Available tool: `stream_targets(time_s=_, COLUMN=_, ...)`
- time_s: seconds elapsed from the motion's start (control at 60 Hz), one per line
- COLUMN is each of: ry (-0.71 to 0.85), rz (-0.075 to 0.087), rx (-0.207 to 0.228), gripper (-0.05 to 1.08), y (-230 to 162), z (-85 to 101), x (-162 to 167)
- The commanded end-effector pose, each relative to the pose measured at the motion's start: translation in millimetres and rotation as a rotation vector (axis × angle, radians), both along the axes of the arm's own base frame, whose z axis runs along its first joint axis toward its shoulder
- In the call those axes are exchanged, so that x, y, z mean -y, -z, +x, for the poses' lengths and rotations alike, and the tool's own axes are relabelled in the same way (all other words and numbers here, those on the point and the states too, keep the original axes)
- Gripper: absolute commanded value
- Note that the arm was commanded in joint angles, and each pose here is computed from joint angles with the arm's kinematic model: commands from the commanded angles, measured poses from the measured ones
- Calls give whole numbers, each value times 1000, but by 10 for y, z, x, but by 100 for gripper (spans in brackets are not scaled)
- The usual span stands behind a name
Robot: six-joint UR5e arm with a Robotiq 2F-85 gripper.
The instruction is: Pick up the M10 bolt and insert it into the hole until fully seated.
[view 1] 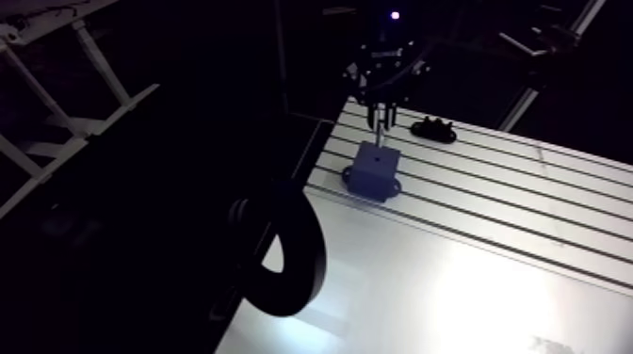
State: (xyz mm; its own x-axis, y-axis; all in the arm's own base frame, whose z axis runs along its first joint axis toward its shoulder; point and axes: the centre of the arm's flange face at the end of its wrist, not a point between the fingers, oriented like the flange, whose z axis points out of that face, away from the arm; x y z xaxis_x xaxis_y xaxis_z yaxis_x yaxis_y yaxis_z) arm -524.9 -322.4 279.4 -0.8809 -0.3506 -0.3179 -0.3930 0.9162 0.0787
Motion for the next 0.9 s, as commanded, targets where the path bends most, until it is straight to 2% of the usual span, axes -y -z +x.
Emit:
stream_targets(time_s=0.017, ry=-1, rz=3, rx=8, gripper=108, y=46, z=11, x=8)
stream_targets(time_s=0.2, ry=-4, rz=-3, rx=-6, gripper=108, y=85, z=-14, x=17)
stream_targets(time_s=0.9, ry=-3, rz=0, rx=-4, gripper=108, y=135, z=1, x=10)
